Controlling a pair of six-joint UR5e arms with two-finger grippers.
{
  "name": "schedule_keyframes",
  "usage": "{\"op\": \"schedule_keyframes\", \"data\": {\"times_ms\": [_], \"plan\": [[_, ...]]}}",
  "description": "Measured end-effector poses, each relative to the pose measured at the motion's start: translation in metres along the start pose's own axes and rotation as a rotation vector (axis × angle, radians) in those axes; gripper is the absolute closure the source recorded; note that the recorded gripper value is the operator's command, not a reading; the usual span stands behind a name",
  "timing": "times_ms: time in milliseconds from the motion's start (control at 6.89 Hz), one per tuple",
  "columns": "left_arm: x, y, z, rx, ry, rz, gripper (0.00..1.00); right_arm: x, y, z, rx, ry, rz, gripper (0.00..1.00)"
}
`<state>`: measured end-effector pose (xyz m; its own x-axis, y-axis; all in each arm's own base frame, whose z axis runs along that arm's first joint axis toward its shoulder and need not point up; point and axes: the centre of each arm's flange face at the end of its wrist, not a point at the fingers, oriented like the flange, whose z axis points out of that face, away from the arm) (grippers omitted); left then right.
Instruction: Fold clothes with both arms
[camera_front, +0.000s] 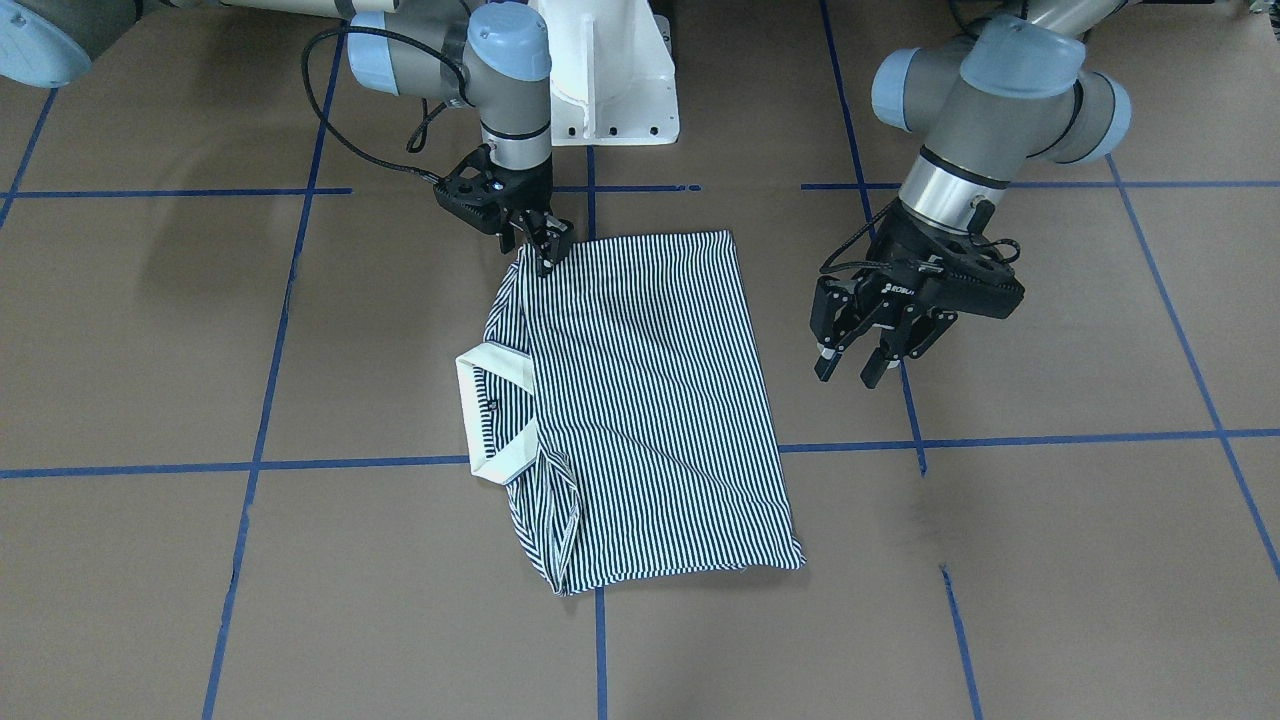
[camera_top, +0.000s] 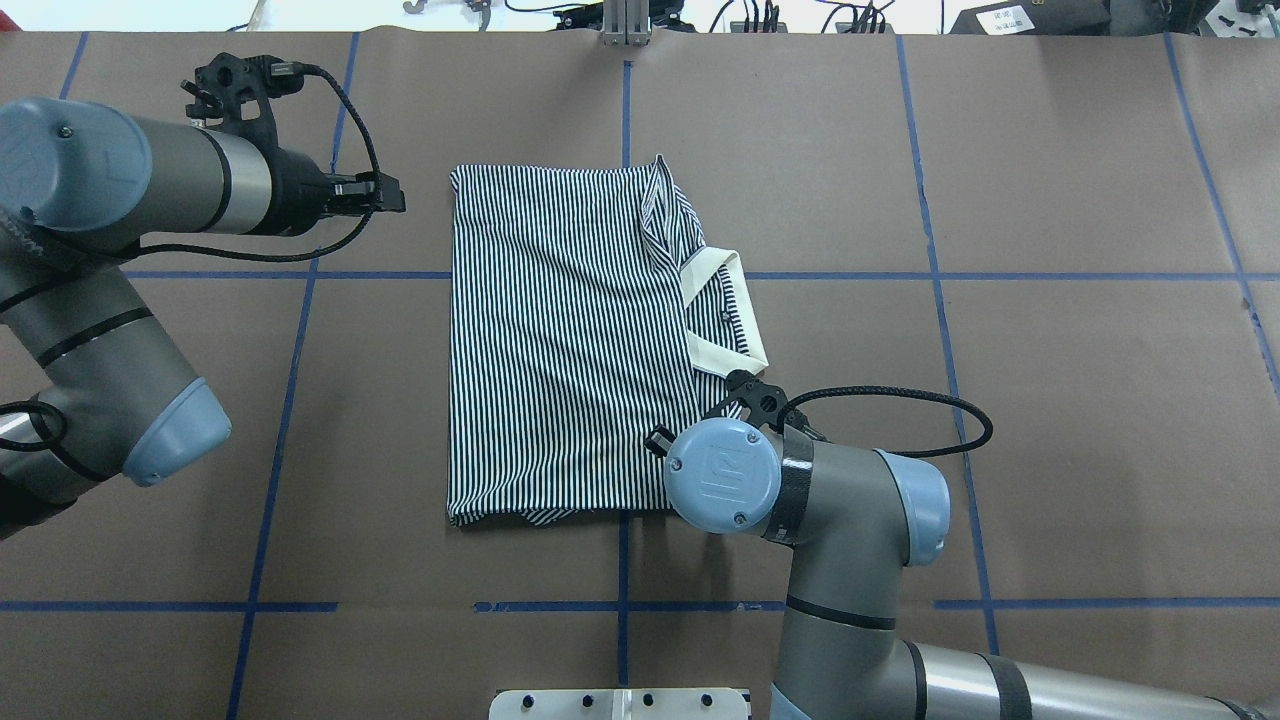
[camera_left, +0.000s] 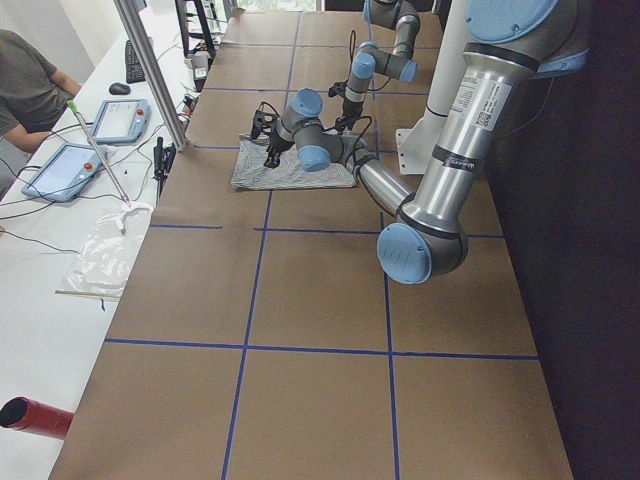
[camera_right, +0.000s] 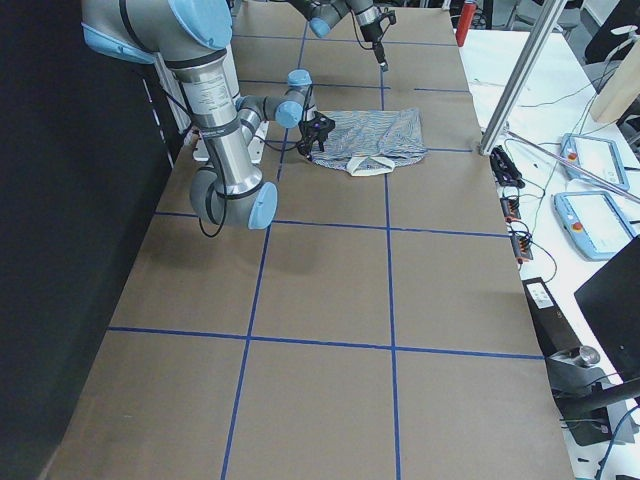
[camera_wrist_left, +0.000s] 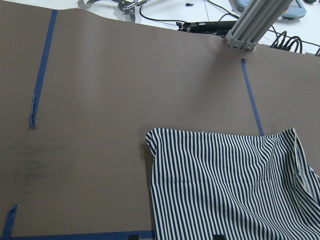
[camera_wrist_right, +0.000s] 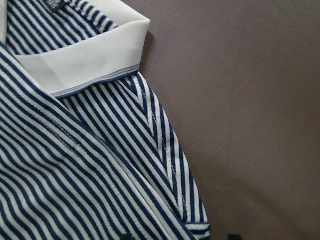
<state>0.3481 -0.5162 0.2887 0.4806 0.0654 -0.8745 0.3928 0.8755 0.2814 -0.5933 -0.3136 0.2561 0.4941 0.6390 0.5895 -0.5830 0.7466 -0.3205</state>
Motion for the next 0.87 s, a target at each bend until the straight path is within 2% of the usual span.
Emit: {"op": "schedule_keyframes", "data": {"times_ms": [145, 290, 435, 870], "plan": [[0.0005, 0.0, -0.0006, 0.001, 0.001, 0.0, 0.42, 0.0004, -0.0001, 0.0032, 0.001, 0.004, -0.001, 0.35], [0.0009, -0.0001, -0.0011, 0.001, 0.002, 0.001, 0.42, 0.0003, -0.0005, 0.006, 0.002, 0.008, -0.002, 0.63], [0.0011, -0.0002, -0.0018, 0.0, -0.001, 0.0, 0.42, 0.0002, -0.0011, 0.0071, 0.003, 0.011, -0.003, 1.0], [0.0056, -0.0002, -0.0094, -0.007, -0.016, -0.004, 0.42, 0.0021, -0.0041, 0.0081, -0.001, 0.019, -0.003, 1.0]]}}
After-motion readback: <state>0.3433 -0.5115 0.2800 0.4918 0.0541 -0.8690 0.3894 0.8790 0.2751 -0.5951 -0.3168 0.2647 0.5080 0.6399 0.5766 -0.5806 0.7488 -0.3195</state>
